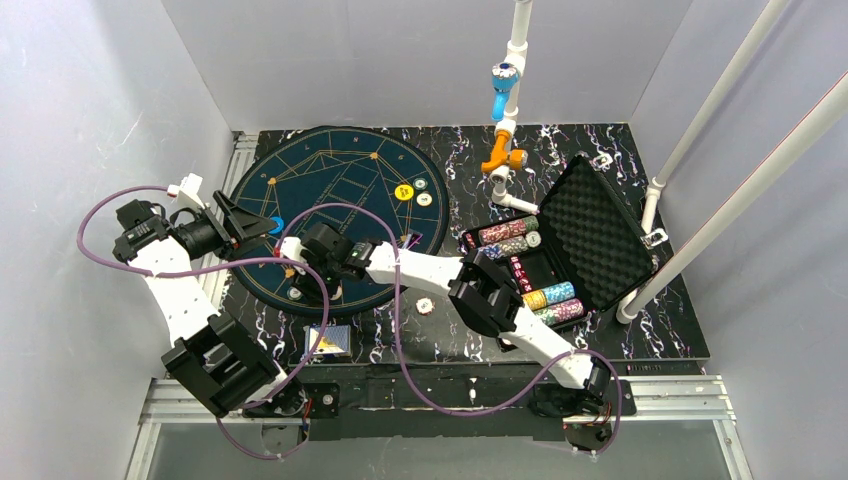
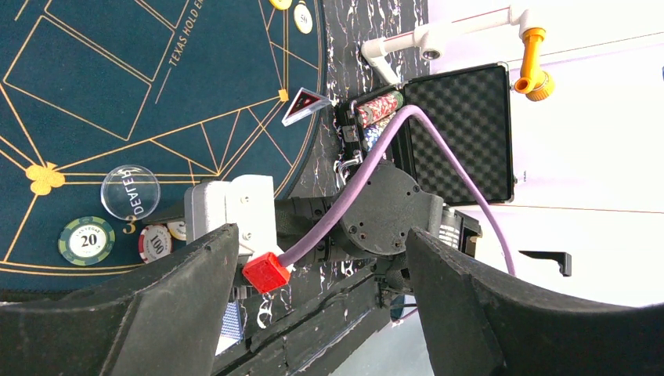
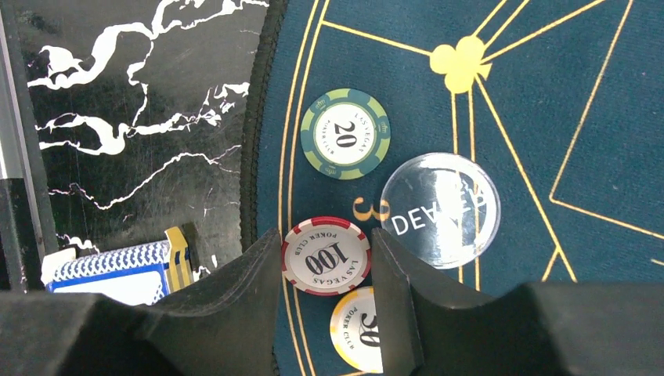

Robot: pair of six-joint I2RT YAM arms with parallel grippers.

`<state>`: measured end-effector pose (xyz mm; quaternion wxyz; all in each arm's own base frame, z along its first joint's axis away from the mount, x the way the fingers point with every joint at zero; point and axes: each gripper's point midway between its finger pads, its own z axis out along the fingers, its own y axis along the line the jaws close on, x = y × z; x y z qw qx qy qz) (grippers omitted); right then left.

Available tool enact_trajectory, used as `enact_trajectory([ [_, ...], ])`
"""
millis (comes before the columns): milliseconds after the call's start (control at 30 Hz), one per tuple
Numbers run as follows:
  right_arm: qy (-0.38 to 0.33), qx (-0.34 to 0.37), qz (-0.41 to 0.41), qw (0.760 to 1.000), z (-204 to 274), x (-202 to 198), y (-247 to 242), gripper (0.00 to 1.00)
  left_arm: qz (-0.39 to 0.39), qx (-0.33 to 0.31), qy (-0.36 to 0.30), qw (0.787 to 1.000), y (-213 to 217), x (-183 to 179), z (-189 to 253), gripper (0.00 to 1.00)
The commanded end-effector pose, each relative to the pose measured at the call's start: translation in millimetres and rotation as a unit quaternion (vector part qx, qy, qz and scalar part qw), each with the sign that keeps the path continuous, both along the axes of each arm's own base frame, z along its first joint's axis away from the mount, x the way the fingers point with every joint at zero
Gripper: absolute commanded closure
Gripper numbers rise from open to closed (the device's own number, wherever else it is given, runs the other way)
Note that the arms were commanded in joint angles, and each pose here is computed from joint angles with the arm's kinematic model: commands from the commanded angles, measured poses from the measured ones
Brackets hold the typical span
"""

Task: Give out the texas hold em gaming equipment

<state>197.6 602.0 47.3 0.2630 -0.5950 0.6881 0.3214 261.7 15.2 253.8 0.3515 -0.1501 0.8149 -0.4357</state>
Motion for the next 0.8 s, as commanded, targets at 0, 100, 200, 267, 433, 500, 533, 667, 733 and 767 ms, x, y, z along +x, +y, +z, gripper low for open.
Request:
enact_trajectory([
  [0,0.0,0.027,0.007,1.0,14,-5,17,0.53,-0.004,-0.009,-0.016,1.0,-3,-2,10,0.24],
  [100,-0.001,0.025,0.007,1.0,11,-5,17,0.51,-0.004,-0.009,-0.015,1.0,-3,-2,9,0.24],
  [200,-0.003,0.023,0.004,1.0,11,-4,17,0.42,-0.005,-0.009,-0.015,1.0,-3,-2,9,0.24],
  [267,-0.003,0.024,0.005,1.0,13,-5,17,0.38,-0.004,-0.008,-0.015,1.0,-3,-2,8,0.24],
  [433,-0.009,0.026,0.005,1.0,21,-6,16,0.31,-0.004,-0.004,-0.015,1.0,-3,-2,8,0.24],
  [500,-0.011,0.026,0.005,1.0,24,-7,14,0.3,-0.004,-0.003,-0.015,1.0,-3,-3,8,0.24],
  [533,-0.011,0.027,0.005,1.0,26,-7,13,0.3,-0.004,-0.003,-0.015,1.0,-3,-3,8,0.24],
  [667,-0.008,0.037,0.01,0.999,43,-11,10,0.36,-0.004,-0.003,-0.017,1.0,-3,-2,9,0.24],
  [733,-0.003,0.044,0.014,0.999,53,-15,8,0.41,-0.004,-0.006,-0.018,1.0,-3,-2,11,0.24],
  [767,-0.001,0.048,0.016,0.999,59,-17,7,0.42,-0.004,-0.006,-0.019,1.0,-3,-2,12,0.24],
])
